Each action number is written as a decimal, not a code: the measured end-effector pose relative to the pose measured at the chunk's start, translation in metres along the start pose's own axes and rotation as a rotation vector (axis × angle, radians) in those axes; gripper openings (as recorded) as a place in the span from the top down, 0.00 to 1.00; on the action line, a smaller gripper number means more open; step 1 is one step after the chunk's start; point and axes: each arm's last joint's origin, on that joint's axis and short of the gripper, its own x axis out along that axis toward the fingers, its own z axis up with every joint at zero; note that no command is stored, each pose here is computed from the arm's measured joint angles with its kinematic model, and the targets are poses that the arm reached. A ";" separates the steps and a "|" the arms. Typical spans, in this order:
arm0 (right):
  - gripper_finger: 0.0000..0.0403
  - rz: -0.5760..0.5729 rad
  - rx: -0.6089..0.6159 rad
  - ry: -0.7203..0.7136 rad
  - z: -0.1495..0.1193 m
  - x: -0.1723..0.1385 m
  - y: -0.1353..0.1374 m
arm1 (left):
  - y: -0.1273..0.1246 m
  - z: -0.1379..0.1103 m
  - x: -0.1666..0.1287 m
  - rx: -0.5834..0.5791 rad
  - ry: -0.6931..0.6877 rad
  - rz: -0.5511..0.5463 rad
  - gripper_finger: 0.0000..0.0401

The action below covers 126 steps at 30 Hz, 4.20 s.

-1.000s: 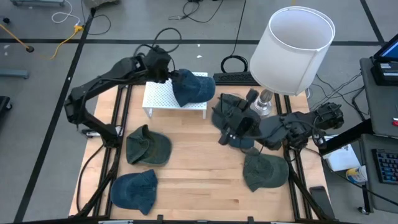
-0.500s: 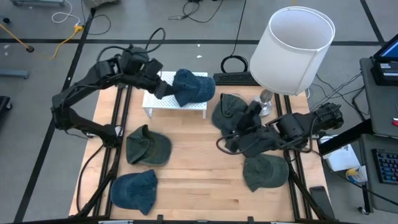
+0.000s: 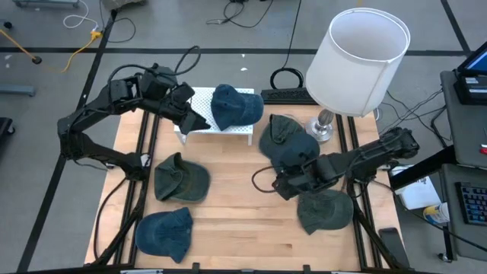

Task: Pick & Place hat
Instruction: Stack the top blue cap on the blue cap on the shelf

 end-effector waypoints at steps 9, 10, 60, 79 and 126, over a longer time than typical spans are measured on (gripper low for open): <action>0.33 -0.168 0.351 0.030 -0.035 0.041 -0.017 | -0.005 -0.004 0.002 0.032 0.023 -0.013 0.40; 0.33 -0.183 0.378 0.019 -0.038 0.044 -0.019 | -0.005 -0.004 0.002 0.036 0.023 -0.014 0.40; 0.33 0.026 1.181 -0.182 -0.137 0.121 -0.160 | -0.005 -0.004 0.002 0.032 0.020 -0.015 0.40; 0.33 0.229 1.109 -0.416 -0.141 0.138 -0.157 | -0.005 -0.004 0.002 0.030 0.020 -0.015 0.40; 0.99 1.129 0.844 -0.671 -0.092 0.059 -0.115 | -0.005 -0.004 0.002 0.031 0.016 -0.008 0.40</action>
